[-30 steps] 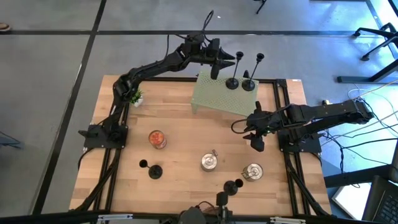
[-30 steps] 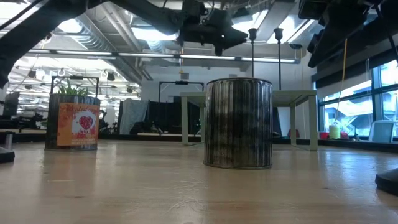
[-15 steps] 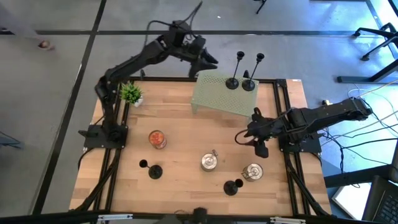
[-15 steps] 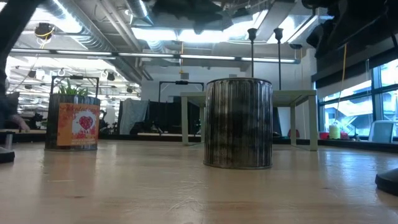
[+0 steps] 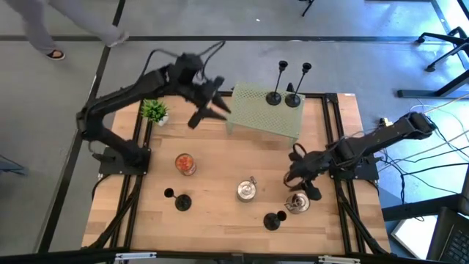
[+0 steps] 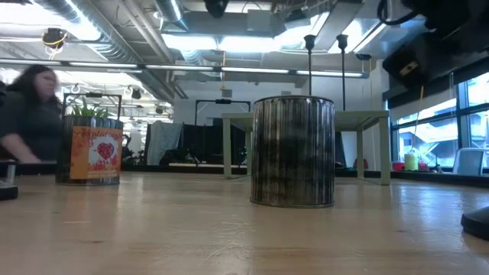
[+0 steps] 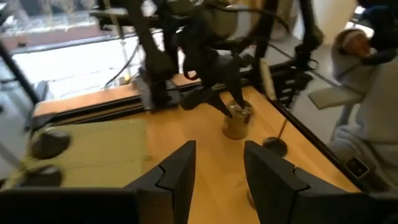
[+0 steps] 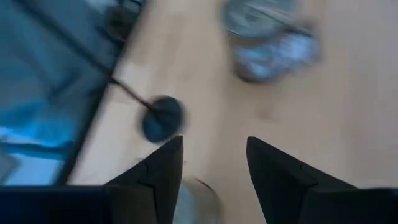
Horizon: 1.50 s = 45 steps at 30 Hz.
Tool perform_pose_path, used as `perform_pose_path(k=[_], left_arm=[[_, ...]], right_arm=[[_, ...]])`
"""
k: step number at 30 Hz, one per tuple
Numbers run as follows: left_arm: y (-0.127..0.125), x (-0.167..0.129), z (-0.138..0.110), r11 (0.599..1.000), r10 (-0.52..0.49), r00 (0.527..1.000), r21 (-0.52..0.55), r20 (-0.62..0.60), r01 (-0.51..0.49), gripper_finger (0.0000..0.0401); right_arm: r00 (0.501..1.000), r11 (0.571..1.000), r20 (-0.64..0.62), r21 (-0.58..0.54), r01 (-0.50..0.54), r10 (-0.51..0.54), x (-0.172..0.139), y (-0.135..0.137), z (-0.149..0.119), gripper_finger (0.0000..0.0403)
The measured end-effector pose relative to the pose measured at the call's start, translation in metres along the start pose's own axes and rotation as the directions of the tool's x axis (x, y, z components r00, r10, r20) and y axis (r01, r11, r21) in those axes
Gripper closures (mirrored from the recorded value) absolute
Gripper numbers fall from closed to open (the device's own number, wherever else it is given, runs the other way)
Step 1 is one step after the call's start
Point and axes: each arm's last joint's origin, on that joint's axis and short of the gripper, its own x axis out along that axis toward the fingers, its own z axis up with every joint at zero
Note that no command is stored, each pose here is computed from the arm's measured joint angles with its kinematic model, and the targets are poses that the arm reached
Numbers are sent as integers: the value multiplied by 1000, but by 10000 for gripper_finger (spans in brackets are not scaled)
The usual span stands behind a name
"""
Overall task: Pick & Place candle stick holders
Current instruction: Put the right black candle holder on the shelf
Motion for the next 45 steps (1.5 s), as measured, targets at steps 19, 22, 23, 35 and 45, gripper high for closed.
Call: perform_pose_path(k=[19,22,23,35,45], left_arm=[[-58,1,-44,982,191,979,-25,76,-189,269],[-59,1,-44,982,187,979,-25,78,-185,269],[-59,1,-44,982,186,979,-29,78,-184,269],[-59,1,-44,982,187,979,-26,77,-185,269],[-59,1,-44,982,187,979,-17,77,-186,269]], right_arm=[[927,958,267,-190,-217,263,33,22,-8,222],[933,957,246,-195,-216,261,42,23,-10,222],[935,957,241,-193,-215,259,46,22,-11,222],[926,942,266,-274,-194,268,72,20,-10,222],[890,915,315,-336,-222,331,79,31,-9,228]])
